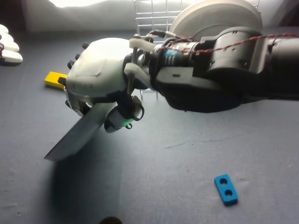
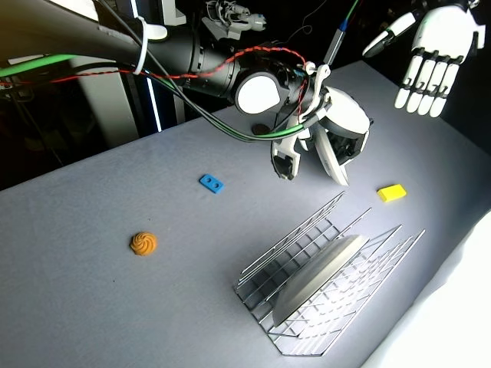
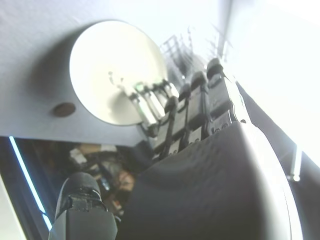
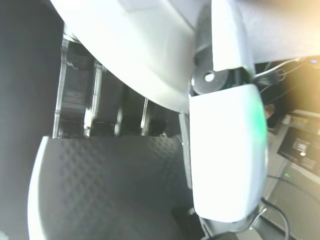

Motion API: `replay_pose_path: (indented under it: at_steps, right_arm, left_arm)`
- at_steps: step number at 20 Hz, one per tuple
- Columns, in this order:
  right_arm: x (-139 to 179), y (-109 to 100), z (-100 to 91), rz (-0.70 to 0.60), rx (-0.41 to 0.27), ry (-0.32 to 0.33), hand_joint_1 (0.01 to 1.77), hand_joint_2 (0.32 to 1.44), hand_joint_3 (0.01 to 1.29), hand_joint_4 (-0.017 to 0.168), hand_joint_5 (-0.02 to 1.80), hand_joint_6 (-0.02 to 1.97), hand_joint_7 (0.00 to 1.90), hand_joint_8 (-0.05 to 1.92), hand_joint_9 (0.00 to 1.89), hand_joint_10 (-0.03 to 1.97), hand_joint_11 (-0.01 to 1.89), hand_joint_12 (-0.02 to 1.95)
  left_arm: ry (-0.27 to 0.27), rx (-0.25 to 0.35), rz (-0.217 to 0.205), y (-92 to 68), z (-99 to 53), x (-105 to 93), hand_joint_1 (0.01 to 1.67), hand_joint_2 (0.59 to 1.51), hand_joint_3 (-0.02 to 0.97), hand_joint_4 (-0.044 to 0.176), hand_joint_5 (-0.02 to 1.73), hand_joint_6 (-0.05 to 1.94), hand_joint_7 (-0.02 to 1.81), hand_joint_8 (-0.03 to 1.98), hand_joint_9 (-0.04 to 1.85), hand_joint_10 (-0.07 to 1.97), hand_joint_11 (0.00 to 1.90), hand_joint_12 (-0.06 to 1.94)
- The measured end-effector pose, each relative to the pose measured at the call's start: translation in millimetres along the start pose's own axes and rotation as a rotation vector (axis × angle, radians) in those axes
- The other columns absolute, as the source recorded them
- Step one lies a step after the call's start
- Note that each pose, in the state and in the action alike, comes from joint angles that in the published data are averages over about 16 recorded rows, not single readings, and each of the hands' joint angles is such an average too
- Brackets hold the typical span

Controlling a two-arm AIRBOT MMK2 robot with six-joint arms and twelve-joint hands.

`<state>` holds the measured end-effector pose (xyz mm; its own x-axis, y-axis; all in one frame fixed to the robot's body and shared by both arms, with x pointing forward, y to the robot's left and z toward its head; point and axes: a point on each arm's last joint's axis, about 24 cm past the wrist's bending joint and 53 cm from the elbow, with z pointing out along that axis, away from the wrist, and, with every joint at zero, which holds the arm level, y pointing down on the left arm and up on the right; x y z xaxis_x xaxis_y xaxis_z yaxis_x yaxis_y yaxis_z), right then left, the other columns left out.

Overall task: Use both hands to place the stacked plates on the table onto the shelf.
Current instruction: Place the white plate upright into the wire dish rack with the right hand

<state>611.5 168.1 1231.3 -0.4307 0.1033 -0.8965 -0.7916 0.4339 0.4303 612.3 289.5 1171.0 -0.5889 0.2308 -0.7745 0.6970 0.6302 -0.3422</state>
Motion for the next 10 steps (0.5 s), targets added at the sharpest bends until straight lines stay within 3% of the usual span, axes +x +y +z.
replay_pose_path:
  at_steps: [10]
  right_arm:
    - [-48.6, 11.3, -26.4, 0.087, -0.007, -0.065, 1.23, 0.97, 0.02, 0.024, 1.03, 0.81, 1.14, 0.73, 1.28, 0.02, 0.87, 0.97]
  left_arm:
    - [0.001, -0.030, 0.004, 7.6, -9.8, 1.0, 0.02, 0.980, 0.019, 0.002, 0.02, 0.00, 0.02, 0.00, 0.02, 0.01, 0.02, 0.00]
